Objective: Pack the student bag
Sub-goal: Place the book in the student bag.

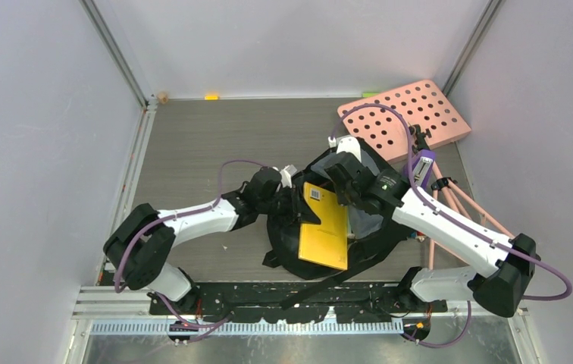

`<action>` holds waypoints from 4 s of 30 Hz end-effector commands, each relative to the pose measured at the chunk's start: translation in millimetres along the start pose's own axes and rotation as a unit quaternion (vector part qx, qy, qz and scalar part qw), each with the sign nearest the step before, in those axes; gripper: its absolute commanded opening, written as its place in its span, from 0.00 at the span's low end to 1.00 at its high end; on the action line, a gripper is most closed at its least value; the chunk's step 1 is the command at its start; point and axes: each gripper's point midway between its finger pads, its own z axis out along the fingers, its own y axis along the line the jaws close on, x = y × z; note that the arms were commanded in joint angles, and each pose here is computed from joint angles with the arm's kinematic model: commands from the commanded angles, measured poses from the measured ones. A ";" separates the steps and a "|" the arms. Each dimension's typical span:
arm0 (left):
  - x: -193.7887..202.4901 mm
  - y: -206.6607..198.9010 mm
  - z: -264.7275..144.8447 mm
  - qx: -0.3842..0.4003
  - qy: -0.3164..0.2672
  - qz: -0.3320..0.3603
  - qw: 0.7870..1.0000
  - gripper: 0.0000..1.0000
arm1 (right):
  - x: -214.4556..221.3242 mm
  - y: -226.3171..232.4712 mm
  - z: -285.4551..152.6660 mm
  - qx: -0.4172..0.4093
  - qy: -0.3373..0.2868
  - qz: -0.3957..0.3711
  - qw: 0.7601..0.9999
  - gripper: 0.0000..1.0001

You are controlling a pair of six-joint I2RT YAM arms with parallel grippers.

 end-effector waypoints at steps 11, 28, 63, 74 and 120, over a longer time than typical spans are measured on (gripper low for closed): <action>-47.4 -85.9 -31.6 0.100 -0.112 0.078 0.986 0.00 | -37.2 6.9 -27.7 -0.047 -0.080 0.074 0.993 0.00; -79.4 -134.3 -12.7 0.170 -0.129 0.138 0.967 0.00 | -36.7 14.5 -27.5 -0.066 -0.078 0.082 0.991 0.00; -86.8 -135.1 8.9 0.244 -0.147 0.040 0.958 0.00 | -33.1 22.2 -18.9 -0.075 -0.077 0.106 0.989 0.01; -73.7 -72.4 56.7 0.154 -0.180 0.056 0.970 0.00 | -35.6 10.2 -15.2 -0.041 -0.096 0.124 0.987 0.00; -31.1 -40.8 95.3 0.014 -0.155 0.151 0.976 0.21 | -38.4 -5.3 -14.3 -0.009 -0.124 0.133 0.983 0.00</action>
